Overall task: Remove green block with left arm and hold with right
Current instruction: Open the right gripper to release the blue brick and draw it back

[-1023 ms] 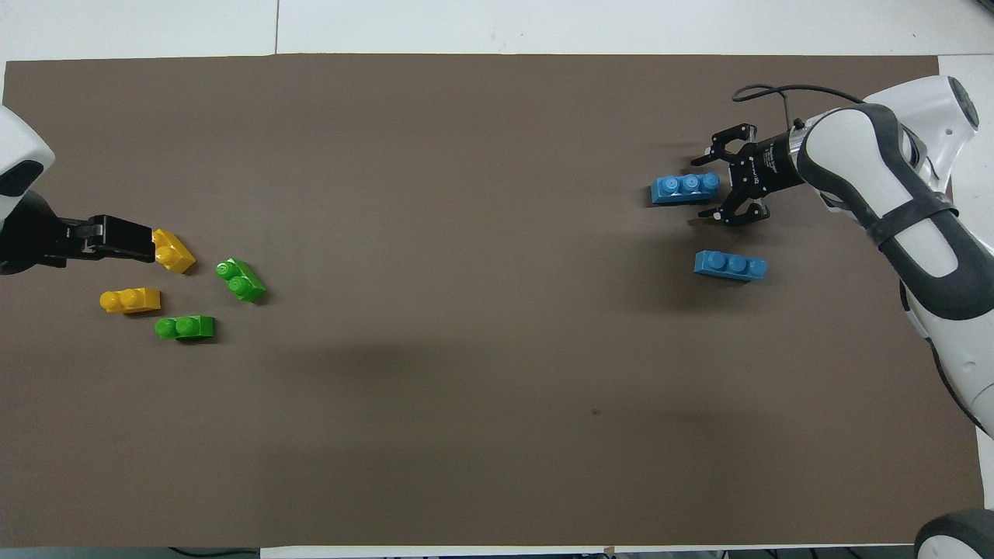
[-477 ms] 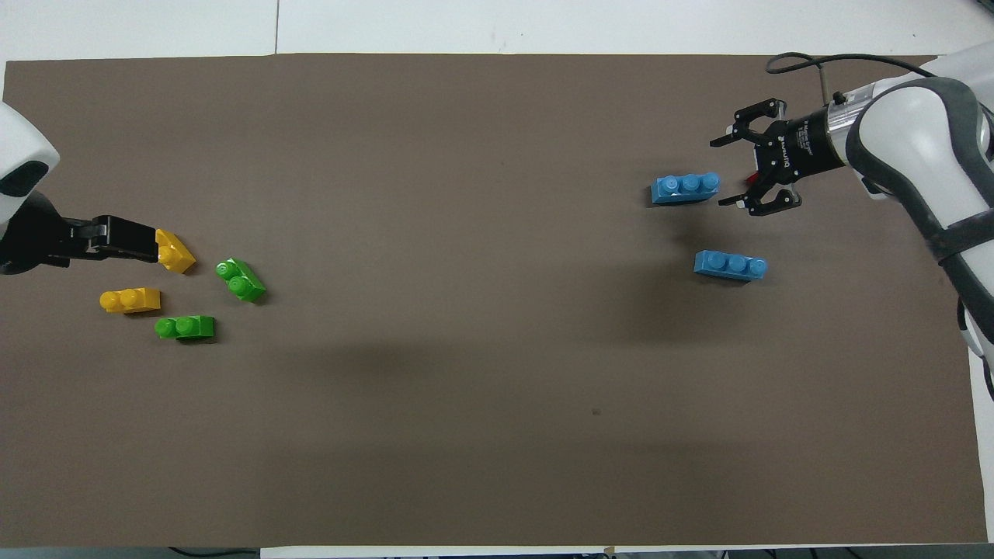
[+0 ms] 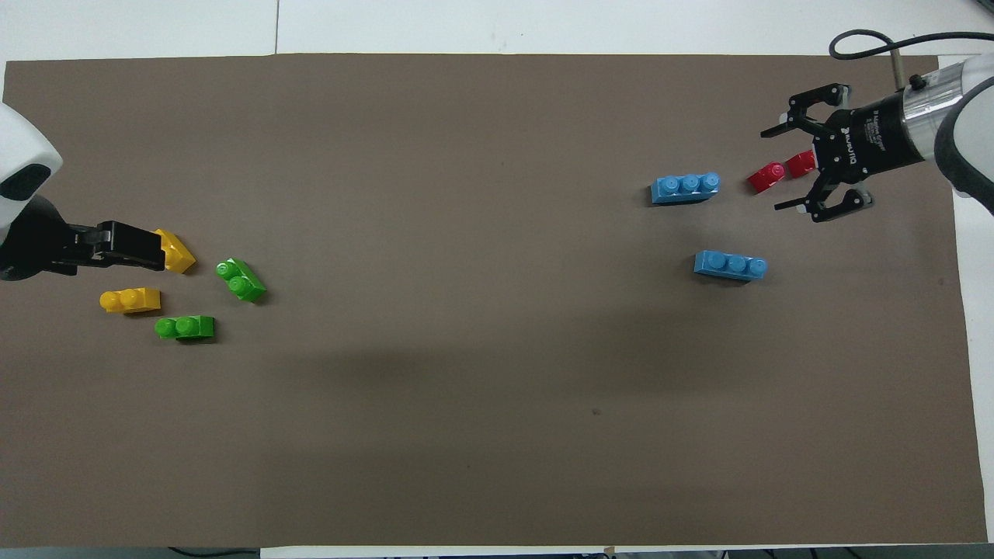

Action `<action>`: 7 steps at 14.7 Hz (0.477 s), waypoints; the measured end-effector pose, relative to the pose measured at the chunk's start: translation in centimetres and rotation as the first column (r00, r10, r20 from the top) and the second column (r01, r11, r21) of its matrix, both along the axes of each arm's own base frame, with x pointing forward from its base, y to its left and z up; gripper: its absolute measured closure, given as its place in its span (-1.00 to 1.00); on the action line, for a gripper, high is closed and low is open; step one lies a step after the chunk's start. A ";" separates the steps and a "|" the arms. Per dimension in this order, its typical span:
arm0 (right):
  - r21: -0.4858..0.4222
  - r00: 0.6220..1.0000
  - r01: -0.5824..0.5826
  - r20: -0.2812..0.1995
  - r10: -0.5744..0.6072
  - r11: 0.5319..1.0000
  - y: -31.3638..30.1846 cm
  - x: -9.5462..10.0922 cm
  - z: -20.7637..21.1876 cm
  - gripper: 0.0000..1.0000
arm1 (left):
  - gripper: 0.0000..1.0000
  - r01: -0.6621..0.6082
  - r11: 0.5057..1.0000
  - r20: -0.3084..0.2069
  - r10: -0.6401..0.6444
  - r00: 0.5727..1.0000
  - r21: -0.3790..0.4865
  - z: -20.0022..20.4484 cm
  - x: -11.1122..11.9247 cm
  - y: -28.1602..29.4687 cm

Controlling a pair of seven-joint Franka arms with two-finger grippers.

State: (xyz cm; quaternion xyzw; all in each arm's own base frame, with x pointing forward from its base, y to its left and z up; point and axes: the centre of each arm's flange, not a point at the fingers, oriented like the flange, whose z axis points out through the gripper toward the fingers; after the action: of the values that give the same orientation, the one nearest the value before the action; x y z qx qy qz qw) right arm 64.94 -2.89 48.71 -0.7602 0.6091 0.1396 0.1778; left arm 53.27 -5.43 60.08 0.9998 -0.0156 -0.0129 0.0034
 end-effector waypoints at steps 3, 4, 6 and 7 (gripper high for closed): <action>-0.073 0.982 -0.165 0.077 0.170 0.984 -0.8 -1.6 3.3 -1.00 | -1.00 -0.003 1.000 0.001 0.003 1.000 0.000 0.1 0.0 0.1; -0.103 0.966 -0.231 0.096 0.241 0.968 -1.4 -2.0 3.9 -1.00 | -1.00 -0.004 1.000 0.002 0.004 1.000 0.000 0.1 -0.1 0.2; -0.171 0.911 -0.372 0.122 0.394 0.912 -2.1 -2.7 4.8 -0.99 | -1.00 -0.005 1.000 0.002 0.005 1.000 0.000 0.2 -0.1 0.2; -0.201 0.876 -0.437 0.125 0.465 0.877 -2.3 -2.9 5.0 -0.96 | -1.00 -0.005 1.000 0.002 0.005 1.000 0.000 0.2 -0.1 0.2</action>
State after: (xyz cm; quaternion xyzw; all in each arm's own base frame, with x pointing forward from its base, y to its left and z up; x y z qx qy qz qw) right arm 62.00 -5.14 53.71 -0.9027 0.4066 0.0609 0.1271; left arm 53.17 -5.19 60.28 0.9998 -0.0131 -0.0117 0.0035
